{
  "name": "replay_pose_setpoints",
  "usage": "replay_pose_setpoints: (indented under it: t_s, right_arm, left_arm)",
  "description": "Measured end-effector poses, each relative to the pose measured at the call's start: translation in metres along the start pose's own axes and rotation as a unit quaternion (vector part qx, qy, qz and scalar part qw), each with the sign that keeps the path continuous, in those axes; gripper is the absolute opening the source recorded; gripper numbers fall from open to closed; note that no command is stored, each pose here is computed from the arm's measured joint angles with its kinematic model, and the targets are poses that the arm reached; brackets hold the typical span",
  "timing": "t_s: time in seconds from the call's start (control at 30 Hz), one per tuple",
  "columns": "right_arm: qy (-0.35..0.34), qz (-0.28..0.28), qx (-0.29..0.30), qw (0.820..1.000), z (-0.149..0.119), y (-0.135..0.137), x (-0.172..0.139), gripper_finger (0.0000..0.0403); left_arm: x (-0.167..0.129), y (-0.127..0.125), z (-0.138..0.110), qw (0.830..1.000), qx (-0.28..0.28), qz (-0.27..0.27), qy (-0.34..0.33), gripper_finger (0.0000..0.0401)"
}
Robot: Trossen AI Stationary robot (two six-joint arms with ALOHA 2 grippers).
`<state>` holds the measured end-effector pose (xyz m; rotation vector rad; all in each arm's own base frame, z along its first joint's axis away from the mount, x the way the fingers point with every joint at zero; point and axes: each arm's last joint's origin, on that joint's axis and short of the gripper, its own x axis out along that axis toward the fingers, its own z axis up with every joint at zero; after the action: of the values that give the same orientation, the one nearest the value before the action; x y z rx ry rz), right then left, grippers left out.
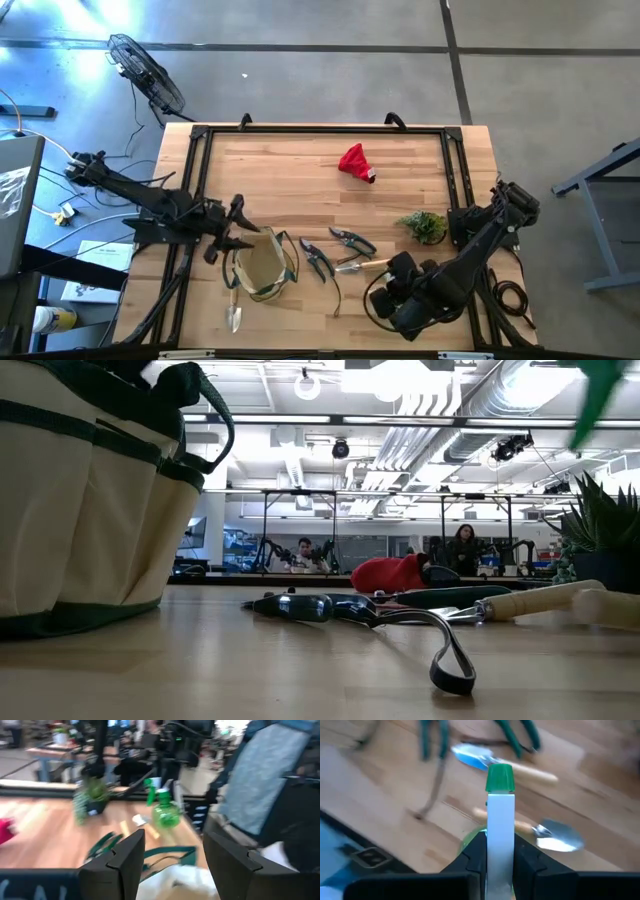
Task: Pick & Place Garden tools in Gardening bag
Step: Put the green spray bottle into the brown gardening bag
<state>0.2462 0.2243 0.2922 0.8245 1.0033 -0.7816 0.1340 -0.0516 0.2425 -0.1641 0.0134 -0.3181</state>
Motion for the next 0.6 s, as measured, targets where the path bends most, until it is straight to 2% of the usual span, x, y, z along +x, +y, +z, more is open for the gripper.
replay_pose_setpoints:
  t_s: [0.17, 0.37, 0.5, 0.6]
  right_arm:
    - [-0.071, 0.093, -0.048, 0.992, 0.01, 0.019, -0.019, 0.0043]
    - [-0.155, 0.208, -0.139, 0.956, 0.034, 0.054, -0.029, 0.0043]
    - [-0.199, 0.238, -0.192, 0.931, 0.054, 0.069, -0.03, 0.0043]
    - [-0.217, 0.232, -0.22, 0.922, 0.065, 0.072, -0.027, 0.0043]
  left_arm:
    - [0.011, -0.003, 0.0, 0.999, -0.001, -0.038, -0.011, 0.0196]
    - [0.031, -0.005, 0.0, 0.998, 0.004, -0.057, 0.017, 0.0196]
    - [0.054, -0.011, 0.014, 0.995, 0.012, -0.094, 0.043, 0.0196]
    - [0.074, -0.015, 0.024, 0.993, 0.014, -0.095, 0.075, 0.0196]
